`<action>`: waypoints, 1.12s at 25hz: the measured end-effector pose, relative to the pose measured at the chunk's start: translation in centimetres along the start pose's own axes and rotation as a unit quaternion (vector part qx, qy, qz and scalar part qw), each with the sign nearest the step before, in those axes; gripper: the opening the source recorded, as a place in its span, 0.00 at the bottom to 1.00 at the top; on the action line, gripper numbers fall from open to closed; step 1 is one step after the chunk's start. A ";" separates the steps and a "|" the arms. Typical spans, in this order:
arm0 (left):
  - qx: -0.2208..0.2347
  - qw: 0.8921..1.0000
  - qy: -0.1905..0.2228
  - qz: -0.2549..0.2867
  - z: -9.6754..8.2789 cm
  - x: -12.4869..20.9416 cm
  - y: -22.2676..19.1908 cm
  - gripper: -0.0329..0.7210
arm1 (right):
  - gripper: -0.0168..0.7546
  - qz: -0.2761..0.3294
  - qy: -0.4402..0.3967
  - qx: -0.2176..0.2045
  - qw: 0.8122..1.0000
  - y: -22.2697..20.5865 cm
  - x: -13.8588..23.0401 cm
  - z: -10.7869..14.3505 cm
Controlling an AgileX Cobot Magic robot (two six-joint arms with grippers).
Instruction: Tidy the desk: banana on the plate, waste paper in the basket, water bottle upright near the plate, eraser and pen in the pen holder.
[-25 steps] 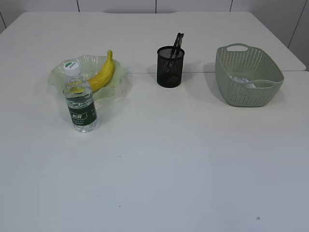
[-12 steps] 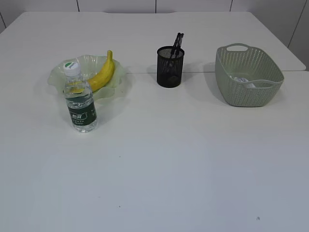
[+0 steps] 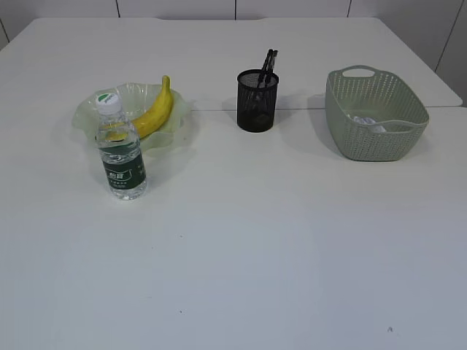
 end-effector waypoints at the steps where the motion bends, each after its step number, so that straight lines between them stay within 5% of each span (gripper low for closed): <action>1: 0.004 1.000 -0.004 -0.001 -0.3 0.1 -0.1 0.30 | 0.01 0.000 0.000 0.000 1.000 0.0 0.0 0.0; 10: 0.059 0.997 -0.040 -0.034 -3.5 0.8 -0.5 0.30 | 0.01 0.000 0.000 0.000 1.000 0.0 0.0 0.0; 18: 0.138 0.985 -0.094 -0.037 -8.8 4.3 -0.8 0.30 | 0.01 0.000 0.000 0.000 1.000 0.0 0.0 0.0; 28: 0.219 0.970 -0.099 -0.026 -13.3 8.4 -0.3 0.25 | 0.01 0.000 0.000 0.000 1.000 0.0 0.0 0.0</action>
Point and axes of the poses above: a point on each arm's last joint axis where the gripper is mounted, y pointing back along that axis away from the gripper, z along the wrist's bending axis when the last joint is at zero, x = y × z, the point moved 3 cm from there along -y, pointing out along that axis toward the gripper, and after that the axes turned 15 degrees about -y, right-handed, at the moved point
